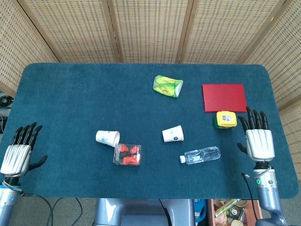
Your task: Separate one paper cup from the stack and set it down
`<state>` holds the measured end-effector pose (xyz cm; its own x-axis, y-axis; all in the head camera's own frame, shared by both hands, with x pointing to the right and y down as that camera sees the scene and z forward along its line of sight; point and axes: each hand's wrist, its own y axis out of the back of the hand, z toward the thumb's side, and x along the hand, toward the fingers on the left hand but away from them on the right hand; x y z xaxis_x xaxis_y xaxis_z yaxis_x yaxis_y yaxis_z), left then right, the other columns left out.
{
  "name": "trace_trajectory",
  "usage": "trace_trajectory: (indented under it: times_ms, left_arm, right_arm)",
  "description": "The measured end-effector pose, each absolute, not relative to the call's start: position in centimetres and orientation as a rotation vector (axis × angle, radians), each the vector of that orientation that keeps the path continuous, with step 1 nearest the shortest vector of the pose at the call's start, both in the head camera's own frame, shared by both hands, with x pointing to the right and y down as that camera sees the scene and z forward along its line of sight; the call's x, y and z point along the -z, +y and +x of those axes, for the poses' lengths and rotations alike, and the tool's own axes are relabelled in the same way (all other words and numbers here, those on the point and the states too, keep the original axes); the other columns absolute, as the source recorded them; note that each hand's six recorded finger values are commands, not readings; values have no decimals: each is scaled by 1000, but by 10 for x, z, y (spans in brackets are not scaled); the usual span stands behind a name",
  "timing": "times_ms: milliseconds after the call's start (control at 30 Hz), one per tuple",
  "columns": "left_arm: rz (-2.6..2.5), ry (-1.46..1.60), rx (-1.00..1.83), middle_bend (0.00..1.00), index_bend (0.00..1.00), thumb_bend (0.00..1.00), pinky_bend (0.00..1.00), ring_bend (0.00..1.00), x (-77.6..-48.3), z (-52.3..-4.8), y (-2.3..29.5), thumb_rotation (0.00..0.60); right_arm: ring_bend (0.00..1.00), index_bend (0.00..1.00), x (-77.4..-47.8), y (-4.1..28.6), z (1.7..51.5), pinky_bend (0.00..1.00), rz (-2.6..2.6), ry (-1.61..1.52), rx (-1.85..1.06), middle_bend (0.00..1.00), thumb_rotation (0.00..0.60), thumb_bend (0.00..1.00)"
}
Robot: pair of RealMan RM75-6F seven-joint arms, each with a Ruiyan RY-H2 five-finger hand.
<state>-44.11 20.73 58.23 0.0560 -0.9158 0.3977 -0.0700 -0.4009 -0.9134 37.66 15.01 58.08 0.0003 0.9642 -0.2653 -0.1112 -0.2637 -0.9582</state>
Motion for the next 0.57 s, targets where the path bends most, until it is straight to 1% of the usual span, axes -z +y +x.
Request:
trace_trajectory:
  times_ms: [133,233,433,567]
  left_arm:
    - [-1567,1005,1447,0,0,253,0,0,-578,-452,223,600]
    - [-1562,1000,1467,0,0,254,0,0,-578,-459,228,600]
    - [-1550,1003,1474,0,0,254,0,0,-579,-465,229,600]
    - [-1546,1005,1463,0,0,253,0,0,-579,-464,228,600]
  right_arm:
    - [0,224,-572,161,396,46,-1275,-973,-1438,0,600,114]
    - [0,224,-568,168,407,36,-1269,-983,-1447,0,600,113]
    - [0,224,-569,185,426,35,-1289,-991,-1470,0,600,113]
    - [0,224,-575,193,432,34,-1301,-982,-1476,0,600,114]
